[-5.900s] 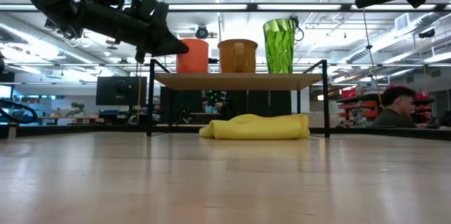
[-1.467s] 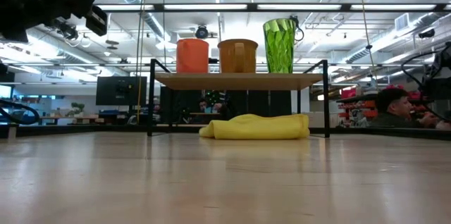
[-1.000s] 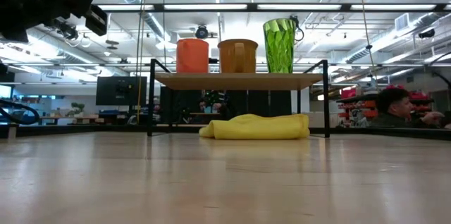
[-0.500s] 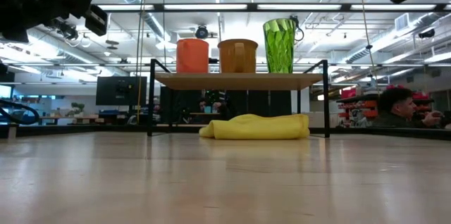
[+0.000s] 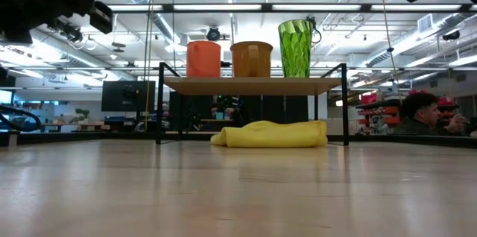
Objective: Stack small to large cups/mugs on shelf
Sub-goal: Return to Home Position
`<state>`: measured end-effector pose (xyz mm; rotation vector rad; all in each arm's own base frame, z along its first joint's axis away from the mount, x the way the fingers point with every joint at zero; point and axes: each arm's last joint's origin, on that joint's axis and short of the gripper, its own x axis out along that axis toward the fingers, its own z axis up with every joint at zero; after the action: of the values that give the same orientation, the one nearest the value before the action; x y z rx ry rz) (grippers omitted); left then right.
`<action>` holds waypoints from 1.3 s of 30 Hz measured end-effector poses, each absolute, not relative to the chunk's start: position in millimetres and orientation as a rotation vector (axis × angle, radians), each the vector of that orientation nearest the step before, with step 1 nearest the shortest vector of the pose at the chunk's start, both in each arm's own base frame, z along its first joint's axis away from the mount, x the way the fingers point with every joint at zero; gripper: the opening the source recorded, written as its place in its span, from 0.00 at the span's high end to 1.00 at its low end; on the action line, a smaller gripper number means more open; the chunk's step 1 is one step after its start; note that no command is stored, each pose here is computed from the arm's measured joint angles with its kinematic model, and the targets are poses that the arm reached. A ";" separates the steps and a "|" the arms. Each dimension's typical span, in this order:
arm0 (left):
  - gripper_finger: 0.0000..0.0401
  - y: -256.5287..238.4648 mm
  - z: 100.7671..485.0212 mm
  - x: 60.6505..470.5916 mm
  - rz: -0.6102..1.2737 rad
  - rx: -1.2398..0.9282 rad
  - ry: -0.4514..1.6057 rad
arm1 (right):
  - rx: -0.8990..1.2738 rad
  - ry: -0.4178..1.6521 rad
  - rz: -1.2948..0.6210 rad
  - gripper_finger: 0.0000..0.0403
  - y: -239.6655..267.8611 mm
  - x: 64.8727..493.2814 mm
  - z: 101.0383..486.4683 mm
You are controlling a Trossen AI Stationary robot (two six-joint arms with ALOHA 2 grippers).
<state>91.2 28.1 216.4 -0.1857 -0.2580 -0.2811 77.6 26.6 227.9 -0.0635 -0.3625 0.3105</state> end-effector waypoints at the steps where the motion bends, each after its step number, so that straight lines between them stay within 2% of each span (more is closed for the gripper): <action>1: 0.90 28.6 217.0 90.5 -0.286 -0.181 -0.260 | -0.060 -0.360 0.312 0.97 26.2 77.9 227.7; 14: 0.92 37.2 217.8 85.5 -0.245 -0.188 -0.251 | -0.045 -0.323 0.316 0.97 23.8 79.6 224.7; 23: 0.90 31.0 231.5 78.7 -0.357 -0.138 -0.333 | -0.046 -0.324 0.316 0.97 23.8 79.6 224.8; 31: 0.93 31.5 230.8 79.0 -0.346 -0.120 -0.333 | -0.045 -0.324 0.316 0.97 23.8 79.6 224.8; 39: 0.90 35.1 230.9 76.1 -0.296 -0.125 -0.335 | -0.049 -0.325 0.345 0.97 24.6 79.3 224.8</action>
<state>76.1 35.1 230.9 -0.1250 -0.3347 -0.2958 79.3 24.6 224.8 -0.0486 -0.3255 0.3452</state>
